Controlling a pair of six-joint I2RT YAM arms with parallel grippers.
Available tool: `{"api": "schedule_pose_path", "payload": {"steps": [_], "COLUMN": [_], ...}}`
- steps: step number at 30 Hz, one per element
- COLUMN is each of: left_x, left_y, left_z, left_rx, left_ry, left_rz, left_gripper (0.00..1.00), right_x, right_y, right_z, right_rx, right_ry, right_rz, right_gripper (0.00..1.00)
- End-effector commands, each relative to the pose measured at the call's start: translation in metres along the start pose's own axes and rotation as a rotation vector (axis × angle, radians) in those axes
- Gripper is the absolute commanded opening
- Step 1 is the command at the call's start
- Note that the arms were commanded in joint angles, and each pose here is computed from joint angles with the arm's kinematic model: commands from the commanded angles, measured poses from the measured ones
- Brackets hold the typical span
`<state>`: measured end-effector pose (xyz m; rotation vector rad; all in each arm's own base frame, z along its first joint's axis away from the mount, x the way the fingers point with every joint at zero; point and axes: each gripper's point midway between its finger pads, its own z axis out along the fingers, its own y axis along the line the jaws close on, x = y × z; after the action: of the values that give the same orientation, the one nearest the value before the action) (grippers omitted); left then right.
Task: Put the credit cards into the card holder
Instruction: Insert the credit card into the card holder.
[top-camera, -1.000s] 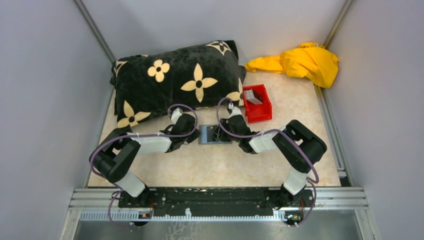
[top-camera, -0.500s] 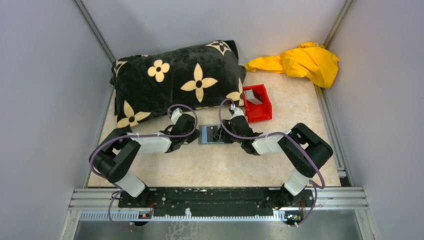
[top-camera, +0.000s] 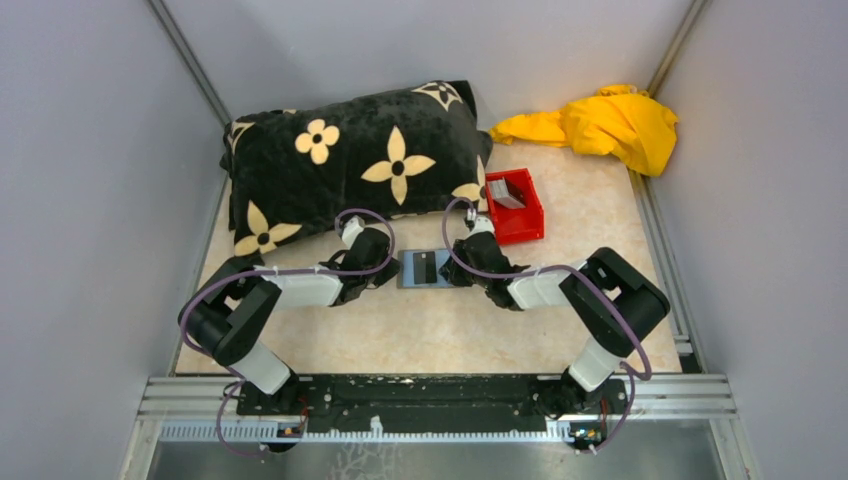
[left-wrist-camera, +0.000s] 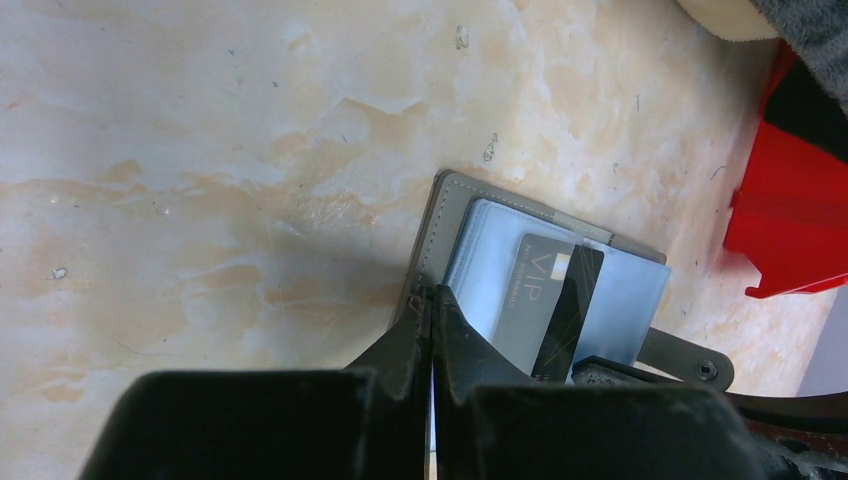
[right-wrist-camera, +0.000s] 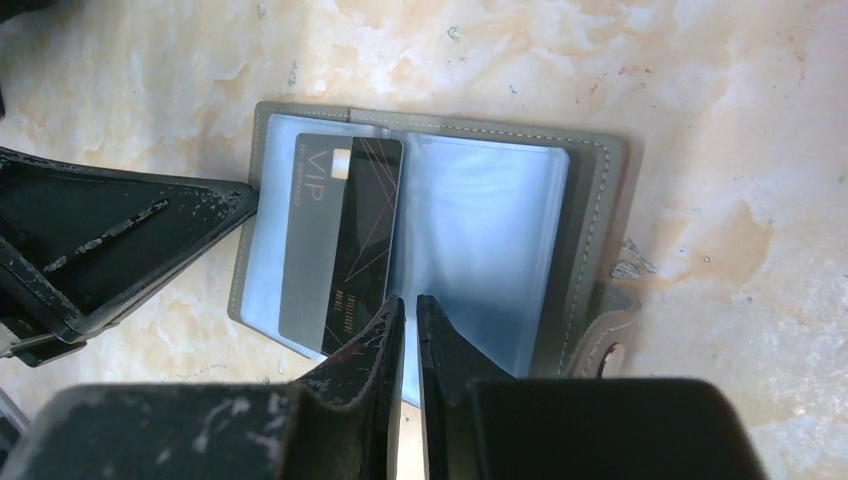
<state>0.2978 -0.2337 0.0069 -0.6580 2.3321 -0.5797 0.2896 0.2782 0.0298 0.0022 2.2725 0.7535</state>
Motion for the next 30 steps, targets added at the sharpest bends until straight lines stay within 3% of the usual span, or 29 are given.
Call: {"api": "schedule_pose_path", "payload": {"steps": [1, 8, 30], "left_x": [0.080, 0.082, 0.085], "left_y": [0.157, 0.158, 0.158], "left_z": [-0.033, -0.033, -0.032], "left_rx": [-0.477, -0.479, -0.469], "left_ry": [0.322, 0.328, 0.339], "left_rz": [0.185, 0.185, 0.184], "left_gripper": [0.00, 0.00, 0.00], "right_x": [-0.004, 0.001, 0.015], "right_y": [-0.010, -0.012, 0.011], "right_z": [0.001, 0.010, 0.026], "right_rx": [0.041, 0.046, 0.046], "right_ry": [-0.013, 0.010, 0.067], "right_rz": [-0.018, -0.025, -0.111], "right_gripper": [0.08, 0.00, 0.00]}}
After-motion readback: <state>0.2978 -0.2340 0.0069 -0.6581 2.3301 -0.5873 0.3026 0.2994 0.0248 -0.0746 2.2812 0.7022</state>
